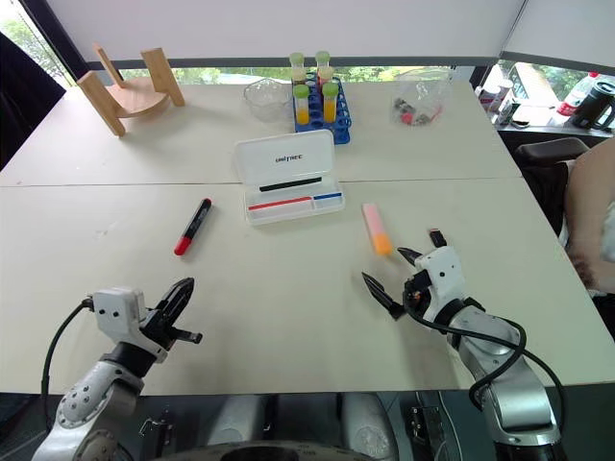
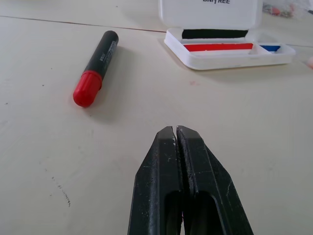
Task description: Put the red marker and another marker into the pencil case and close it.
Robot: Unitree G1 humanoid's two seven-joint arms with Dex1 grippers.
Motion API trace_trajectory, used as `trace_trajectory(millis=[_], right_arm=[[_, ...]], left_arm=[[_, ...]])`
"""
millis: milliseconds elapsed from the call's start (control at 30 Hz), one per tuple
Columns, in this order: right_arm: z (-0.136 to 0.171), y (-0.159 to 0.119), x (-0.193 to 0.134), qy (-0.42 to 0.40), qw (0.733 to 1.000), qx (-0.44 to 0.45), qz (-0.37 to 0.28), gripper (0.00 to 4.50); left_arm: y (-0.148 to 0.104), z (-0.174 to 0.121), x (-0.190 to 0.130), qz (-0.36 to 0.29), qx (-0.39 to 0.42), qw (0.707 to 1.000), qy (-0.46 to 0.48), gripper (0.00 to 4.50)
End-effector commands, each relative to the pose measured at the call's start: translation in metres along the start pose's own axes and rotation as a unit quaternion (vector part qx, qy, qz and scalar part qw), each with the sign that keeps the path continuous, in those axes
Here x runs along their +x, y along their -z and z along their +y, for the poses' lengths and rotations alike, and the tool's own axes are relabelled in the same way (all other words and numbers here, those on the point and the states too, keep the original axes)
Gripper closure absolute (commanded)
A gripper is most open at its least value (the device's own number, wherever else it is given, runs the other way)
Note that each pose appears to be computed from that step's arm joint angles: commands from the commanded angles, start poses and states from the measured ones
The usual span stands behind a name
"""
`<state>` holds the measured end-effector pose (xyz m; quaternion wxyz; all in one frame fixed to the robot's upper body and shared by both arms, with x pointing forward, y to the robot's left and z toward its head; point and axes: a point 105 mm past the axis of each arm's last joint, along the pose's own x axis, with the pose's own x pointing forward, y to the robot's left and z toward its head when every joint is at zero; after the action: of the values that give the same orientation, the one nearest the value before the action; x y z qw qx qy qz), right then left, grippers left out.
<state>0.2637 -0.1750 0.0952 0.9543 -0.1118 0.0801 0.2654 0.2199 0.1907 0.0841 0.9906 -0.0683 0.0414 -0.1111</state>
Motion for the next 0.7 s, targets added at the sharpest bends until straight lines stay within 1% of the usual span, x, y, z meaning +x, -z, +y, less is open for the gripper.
trace_trajectory(millis=[33,200,333,600,700], right_arm=[[0.000,-0.009,-0.005,0.003,1.000,-0.016,-0.018,0.00],[-0.002,-0.010,-0.001,0.005,1.000,-0.014,-0.025,0.00],[-0.007,-0.012,0.003,0.009,0.999,-0.011,-0.031,0.00],[-0.015,-0.019,0.008,-0.004,0.999,-0.022,-0.038,0.00],[-0.017,-0.024,0.010,-0.012,0.999,-0.028,-0.042,0.00]], left_arm=[[-0.012,-0.004,-0.002,-0.014,0.007,1.000,0.015,4.45],[-0.017,-0.007,0.004,-0.018,0.013,0.999,0.023,4.45],[-0.016,-0.011,0.005,-0.017,0.011,0.999,0.031,4.45],[-0.012,-0.008,0.005,-0.017,0.019,0.999,0.022,4.45],[-0.014,-0.007,0.008,-0.022,0.028,0.999,0.024,4.45]])
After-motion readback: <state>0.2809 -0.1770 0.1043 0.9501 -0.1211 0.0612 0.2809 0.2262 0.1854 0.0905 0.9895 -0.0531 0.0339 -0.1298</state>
